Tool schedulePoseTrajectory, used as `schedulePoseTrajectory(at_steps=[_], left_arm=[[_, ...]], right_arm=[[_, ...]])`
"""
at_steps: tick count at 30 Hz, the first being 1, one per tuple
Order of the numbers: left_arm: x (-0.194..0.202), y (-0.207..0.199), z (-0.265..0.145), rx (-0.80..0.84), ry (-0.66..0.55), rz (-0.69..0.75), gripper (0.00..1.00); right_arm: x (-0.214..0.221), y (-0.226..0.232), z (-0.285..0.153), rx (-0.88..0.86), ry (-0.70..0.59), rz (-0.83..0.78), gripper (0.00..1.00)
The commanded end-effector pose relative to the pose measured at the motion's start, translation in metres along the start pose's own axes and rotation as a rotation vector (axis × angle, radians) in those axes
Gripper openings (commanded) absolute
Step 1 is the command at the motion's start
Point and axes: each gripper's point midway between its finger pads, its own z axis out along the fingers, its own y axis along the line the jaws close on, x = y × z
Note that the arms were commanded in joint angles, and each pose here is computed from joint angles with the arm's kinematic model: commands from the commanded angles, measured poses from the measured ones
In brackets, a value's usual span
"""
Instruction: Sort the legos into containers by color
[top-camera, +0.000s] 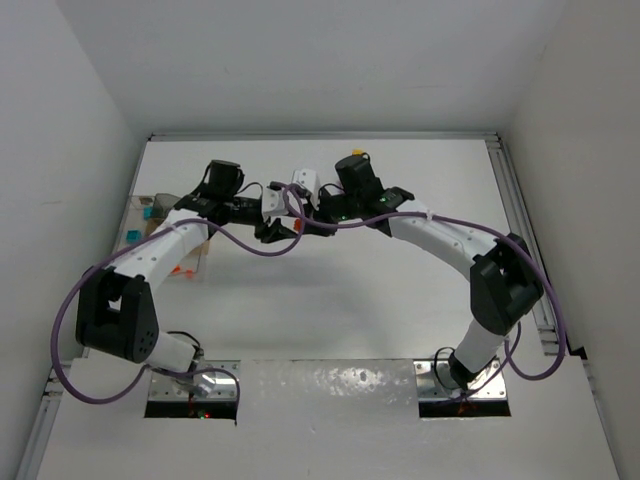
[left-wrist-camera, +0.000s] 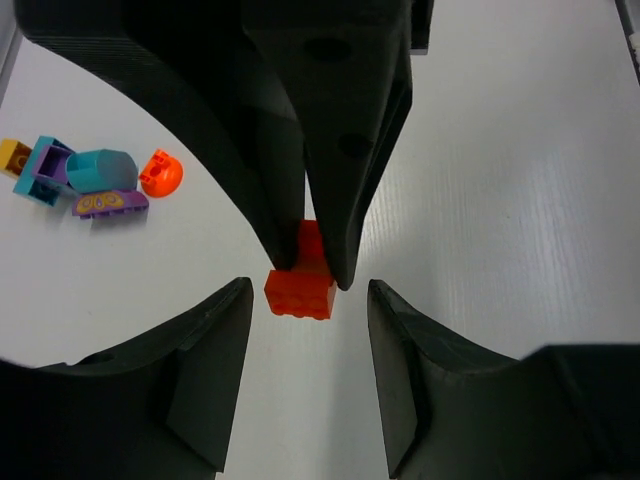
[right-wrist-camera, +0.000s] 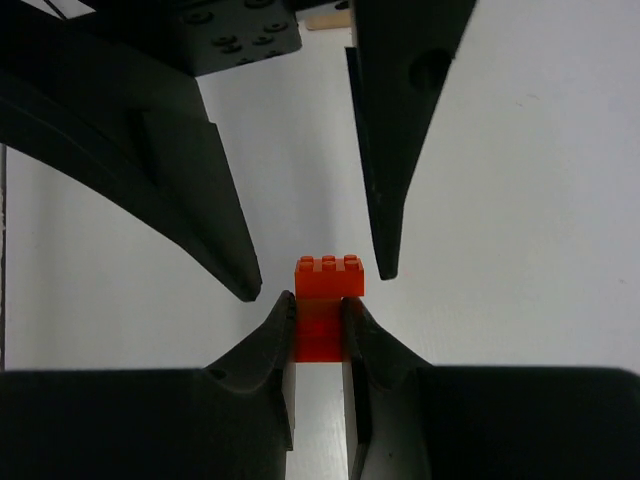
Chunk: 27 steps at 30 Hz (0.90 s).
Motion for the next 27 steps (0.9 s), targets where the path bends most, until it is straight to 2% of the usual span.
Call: schedulePoseTrajectory(at_steps=[1,4,10,13,15,16,19,22,25,27], left_arm=[[-0.0097,0.0063,0.0041,-0.004,-0.042,0.020,0.47],[-0.0081,0.0089,0.0059,-0.006,-0.036,0.029,0.45],[-0.0034,0.0038,0.0036,0.020,-0.007,0.081,0.23],[-0.0039,0.0024,0.0036,0.028,-0.009,0.084,0.19],[-0.0047,0.0017,0.0046,0.033,-0.020,0.088,0.20],[-0.0053,0.0029,0.0054,0.031,-0.027,0.094,0.30],[-0.0055,0.0040,0.0059,0.027,-0.032,0.104,0.36],[-0.0069,0.0060,0.0070,0.026,-0.042,0.114,0.35],[-0.0082,0.0065,0.0079,0.027,-0.044,0.119,0.26],[-0.0084,0.0064,0.0079,0.027,-0.045,0.120,0.25]], right_arm=[[-0.0226,-0.0018,-0.0054,0.018,-0.056,-0.088,0.00],[-0.0256,-0.0016,-0.0074,0.023,-0.061,-0.102,0.00],[-0.0264,-0.0030,-0.0106,0.038,-0.061,-0.119,0.00],[-0.0264,-0.0025,-0.0109,0.037,-0.061,-0.121,0.00],[-0.0282,-0.0023,-0.0108,0.036,-0.070,-0.123,0.00],[-0.0300,-0.0023,-0.0116,0.037,-0.075,-0.125,0.00],[-0.0305,-0.0008,-0.0125,0.036,-0.077,-0.127,0.00],[-0.0306,-0.0004,-0.0139,0.038,-0.079,-0.128,0.00],[-0.0296,0.0003,-0.0147,0.042,-0.077,-0.130,0.00],[-0.0292,0.0004,-0.0145,0.042,-0.077,-0.130,0.00]])
